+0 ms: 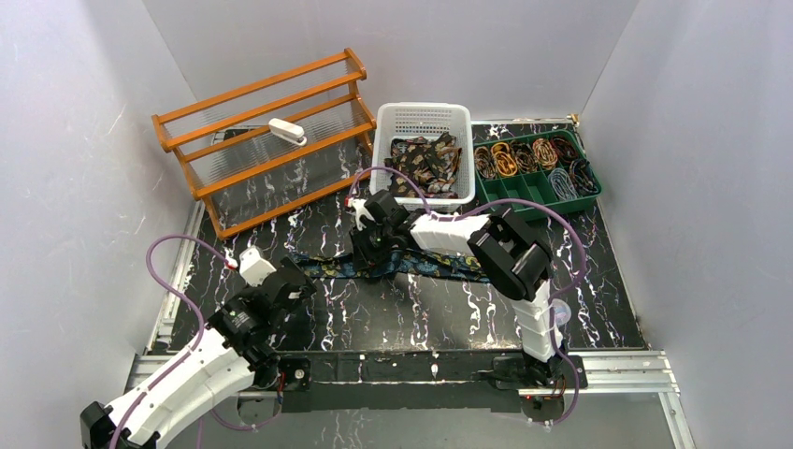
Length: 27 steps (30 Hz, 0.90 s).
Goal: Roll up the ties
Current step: Flatten out the tie at the center of the board.
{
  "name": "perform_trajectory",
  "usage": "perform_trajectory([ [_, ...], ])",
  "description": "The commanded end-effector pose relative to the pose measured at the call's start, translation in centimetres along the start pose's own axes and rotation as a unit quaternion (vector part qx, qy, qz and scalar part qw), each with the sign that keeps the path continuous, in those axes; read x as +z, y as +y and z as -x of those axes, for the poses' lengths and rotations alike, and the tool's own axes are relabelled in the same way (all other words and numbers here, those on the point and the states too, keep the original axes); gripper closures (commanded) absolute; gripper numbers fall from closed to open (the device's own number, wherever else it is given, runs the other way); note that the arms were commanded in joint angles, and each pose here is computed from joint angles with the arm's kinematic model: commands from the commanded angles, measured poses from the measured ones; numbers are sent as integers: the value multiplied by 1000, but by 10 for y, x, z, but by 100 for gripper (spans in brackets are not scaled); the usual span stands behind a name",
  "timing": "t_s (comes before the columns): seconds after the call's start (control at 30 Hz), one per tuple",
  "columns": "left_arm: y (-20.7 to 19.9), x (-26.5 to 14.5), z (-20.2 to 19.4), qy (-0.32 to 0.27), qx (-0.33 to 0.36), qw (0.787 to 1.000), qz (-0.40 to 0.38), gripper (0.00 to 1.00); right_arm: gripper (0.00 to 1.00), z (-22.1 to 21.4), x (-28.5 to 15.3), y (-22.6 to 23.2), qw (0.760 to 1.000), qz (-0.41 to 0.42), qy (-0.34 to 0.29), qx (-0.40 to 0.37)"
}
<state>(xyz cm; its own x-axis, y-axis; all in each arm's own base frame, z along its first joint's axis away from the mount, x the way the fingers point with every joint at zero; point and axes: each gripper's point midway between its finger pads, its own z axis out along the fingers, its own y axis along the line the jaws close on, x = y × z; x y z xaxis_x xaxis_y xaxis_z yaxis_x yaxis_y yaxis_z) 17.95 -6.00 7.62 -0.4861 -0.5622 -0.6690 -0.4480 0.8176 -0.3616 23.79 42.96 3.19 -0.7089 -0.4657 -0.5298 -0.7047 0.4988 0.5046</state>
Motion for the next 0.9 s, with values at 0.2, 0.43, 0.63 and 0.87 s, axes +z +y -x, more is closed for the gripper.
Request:
perform_trajectory([
  [0.2,4,-12,27,-44,-23,999,8,18,74,-7,31,3,998,-37,9,-42],
  [0.43,11,-17,35,-56,-23,998,26,18,73,19,59,45,998,26,0,-62],
  [0.63,14,-18,33,-54,-23,998,27,17,60,62,15,76,991,35,-48,-116],
  [0.87,11,-16,35,-62,-32,997,20,16,47,78,-44,70,974,-29,-124,-185],
])
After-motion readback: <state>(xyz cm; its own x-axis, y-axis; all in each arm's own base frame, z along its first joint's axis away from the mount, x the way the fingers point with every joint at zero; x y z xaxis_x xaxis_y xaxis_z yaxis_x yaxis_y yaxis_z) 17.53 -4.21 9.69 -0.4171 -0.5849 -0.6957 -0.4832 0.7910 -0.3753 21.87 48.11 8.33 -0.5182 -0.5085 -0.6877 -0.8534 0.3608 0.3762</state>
